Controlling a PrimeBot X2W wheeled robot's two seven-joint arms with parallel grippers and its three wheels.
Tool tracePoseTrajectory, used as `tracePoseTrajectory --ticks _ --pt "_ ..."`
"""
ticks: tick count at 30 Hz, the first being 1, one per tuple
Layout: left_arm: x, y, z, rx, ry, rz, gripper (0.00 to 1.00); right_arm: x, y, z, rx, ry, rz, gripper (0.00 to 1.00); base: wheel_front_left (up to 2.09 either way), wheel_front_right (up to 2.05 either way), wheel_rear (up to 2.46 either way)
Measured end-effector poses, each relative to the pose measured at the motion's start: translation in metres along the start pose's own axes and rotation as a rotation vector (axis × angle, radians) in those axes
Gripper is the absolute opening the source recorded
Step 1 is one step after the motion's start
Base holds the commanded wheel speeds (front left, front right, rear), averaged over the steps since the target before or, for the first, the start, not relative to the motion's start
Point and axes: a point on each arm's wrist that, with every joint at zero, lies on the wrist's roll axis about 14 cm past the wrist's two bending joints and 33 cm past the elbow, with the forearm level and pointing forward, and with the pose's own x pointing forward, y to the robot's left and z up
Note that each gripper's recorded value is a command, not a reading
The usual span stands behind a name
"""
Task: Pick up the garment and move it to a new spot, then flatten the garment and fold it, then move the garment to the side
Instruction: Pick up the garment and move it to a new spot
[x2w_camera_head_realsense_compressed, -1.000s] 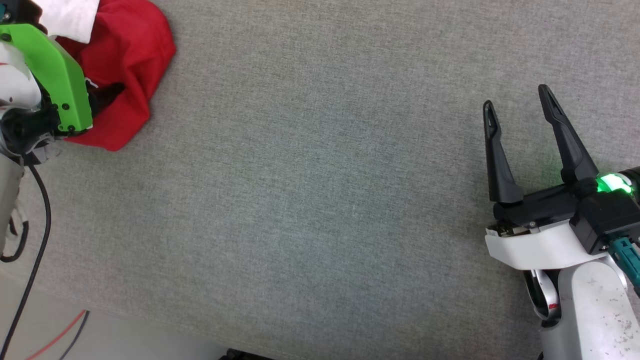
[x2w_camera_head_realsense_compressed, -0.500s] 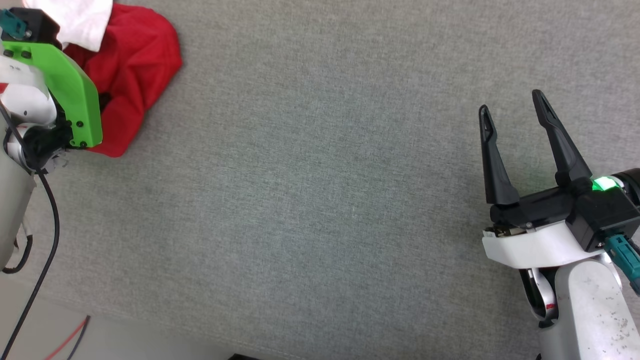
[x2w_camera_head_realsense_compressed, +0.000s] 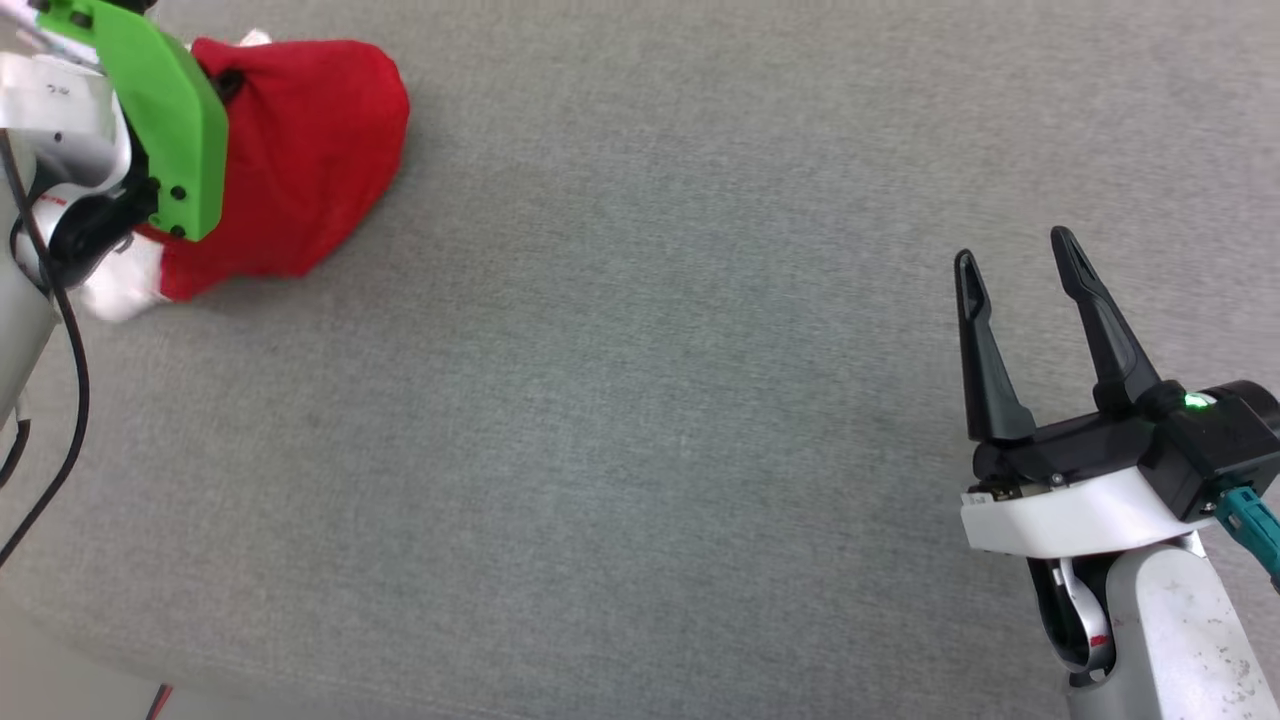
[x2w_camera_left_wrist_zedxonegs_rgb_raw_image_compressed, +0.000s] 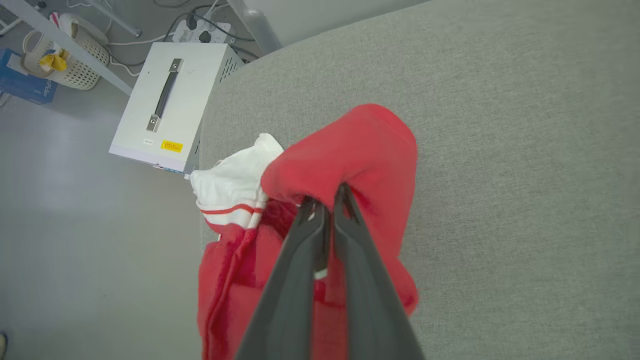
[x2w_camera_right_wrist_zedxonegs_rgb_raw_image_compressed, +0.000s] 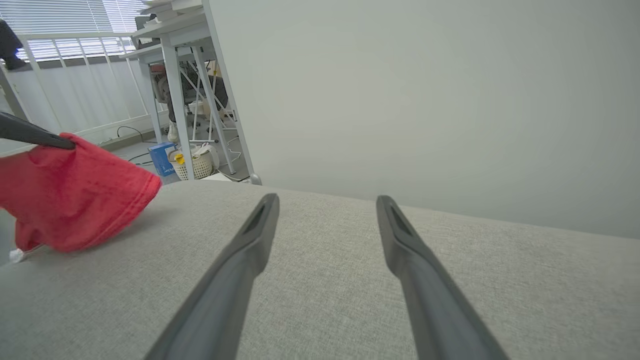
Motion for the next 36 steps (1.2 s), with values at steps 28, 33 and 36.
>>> tracePoseTrajectory --ticks 28,33,36 --pt "-0.05 -0.379 0.15 0.566 -0.524 -0.854 0.0 -0.091 -0.106 0.072 -0.115 -0.073 -0.374 1.0 0.0 0.0 0.0" --pt "-0.057 -0.42 0.132 0.596 -0.517 -0.97 0.0 -0.102 -0.121 0.073 -0.135 -0.065 -0.424 1.0 0.0 0.0 0.0" --pt "-0.046 -0.429 0.106 0.576 -0.45 -1.003 0.0 -0.105 -0.126 0.071 -0.141 -0.055 -0.442 1.0 0.0 0.0 0.0"
